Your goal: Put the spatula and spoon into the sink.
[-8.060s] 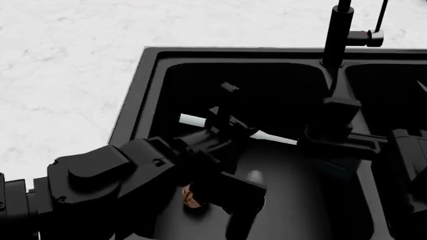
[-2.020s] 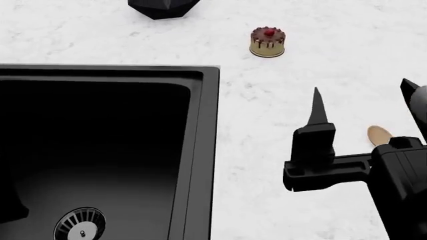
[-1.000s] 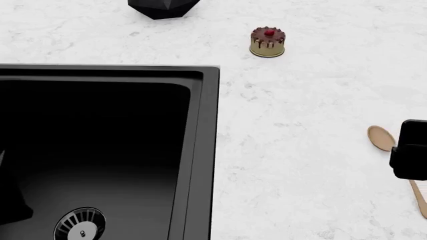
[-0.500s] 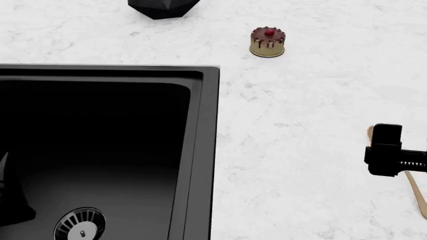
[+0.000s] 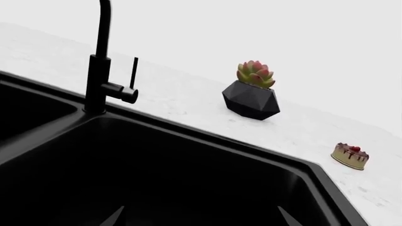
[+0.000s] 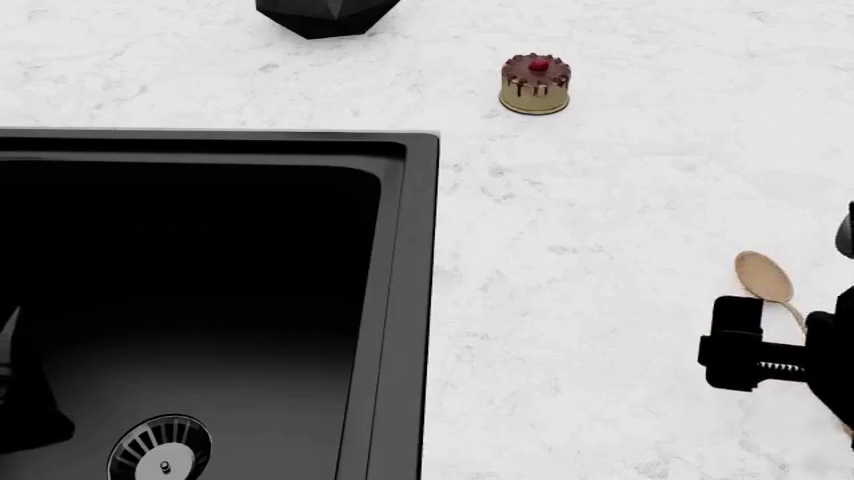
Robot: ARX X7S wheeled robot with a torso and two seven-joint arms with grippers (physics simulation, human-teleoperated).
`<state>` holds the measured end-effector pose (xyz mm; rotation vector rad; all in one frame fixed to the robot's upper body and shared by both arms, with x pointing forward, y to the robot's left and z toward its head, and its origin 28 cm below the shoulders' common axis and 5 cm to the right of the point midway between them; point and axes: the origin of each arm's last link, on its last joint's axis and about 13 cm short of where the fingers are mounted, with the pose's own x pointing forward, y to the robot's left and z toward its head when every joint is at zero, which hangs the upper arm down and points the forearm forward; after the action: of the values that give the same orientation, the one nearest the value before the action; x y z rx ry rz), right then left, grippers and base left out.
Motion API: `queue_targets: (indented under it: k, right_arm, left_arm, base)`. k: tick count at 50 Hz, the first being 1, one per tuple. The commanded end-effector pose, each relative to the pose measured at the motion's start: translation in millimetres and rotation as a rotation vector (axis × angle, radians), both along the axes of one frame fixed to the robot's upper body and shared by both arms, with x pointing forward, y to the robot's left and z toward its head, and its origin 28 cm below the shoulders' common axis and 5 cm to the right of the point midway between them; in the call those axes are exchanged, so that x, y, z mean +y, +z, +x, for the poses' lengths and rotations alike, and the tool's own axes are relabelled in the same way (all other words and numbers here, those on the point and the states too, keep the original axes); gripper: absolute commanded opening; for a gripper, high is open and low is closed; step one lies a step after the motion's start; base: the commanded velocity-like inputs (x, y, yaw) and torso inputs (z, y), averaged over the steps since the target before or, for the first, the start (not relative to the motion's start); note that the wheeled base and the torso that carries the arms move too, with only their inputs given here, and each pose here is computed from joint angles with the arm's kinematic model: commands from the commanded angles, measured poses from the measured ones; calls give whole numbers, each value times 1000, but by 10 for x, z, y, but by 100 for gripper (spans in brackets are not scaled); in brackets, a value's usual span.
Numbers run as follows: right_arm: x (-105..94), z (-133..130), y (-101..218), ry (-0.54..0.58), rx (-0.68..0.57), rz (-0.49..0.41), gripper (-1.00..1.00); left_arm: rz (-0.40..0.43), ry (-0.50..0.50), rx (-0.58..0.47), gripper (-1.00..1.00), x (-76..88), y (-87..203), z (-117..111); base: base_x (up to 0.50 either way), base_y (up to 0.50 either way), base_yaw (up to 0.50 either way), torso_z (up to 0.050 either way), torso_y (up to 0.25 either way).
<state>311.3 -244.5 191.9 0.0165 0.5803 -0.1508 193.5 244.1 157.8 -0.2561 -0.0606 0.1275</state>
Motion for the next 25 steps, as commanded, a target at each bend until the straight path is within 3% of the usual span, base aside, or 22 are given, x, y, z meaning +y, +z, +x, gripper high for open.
queue_targets:
  k: [1, 12, 16, 18, 19, 20, 25]
  right_arm:
    - [91, 54, -219, 32, 44, 14, 100]
    - [110, 19, -312, 21, 65, 33, 100]
    - [6, 95, -432, 18, 86, 47, 100]
    - [-28, 111, -465, -4, 102, -6, 100]
    - [-39, 103, -474, 0, 98, 20, -100]
    - [-45, 95, -498, 25, 123, -18, -100]
    - [-51, 98, -497, 32, 104, -41, -100]
  left_arm:
    - [6, -5, -29, 100, 13, 12, 13]
    - [4, 2, -28, 100, 33, -8, -2]
    - [5, 4, -26, 100, 40, -19, -5]
    - [5, 5, -26, 100, 42, -21, -7]
    - [4, 6, -25, 100, 44, -22, -6]
    - [5, 7, -25, 100, 46, -25, -5]
    - [1, 7, -26, 100, 55, -38, -2]
  base:
    - [0, 0, 0, 0, 0]
    - [1, 0, 0, -1, 0]
    - [3, 0, 2, -2, 0]
    - [6, 0, 1, 0, 0]
    - [0, 0, 0, 0, 0]
    - [0, 0, 0, 0, 0]
    - [3, 0, 0, -2, 0]
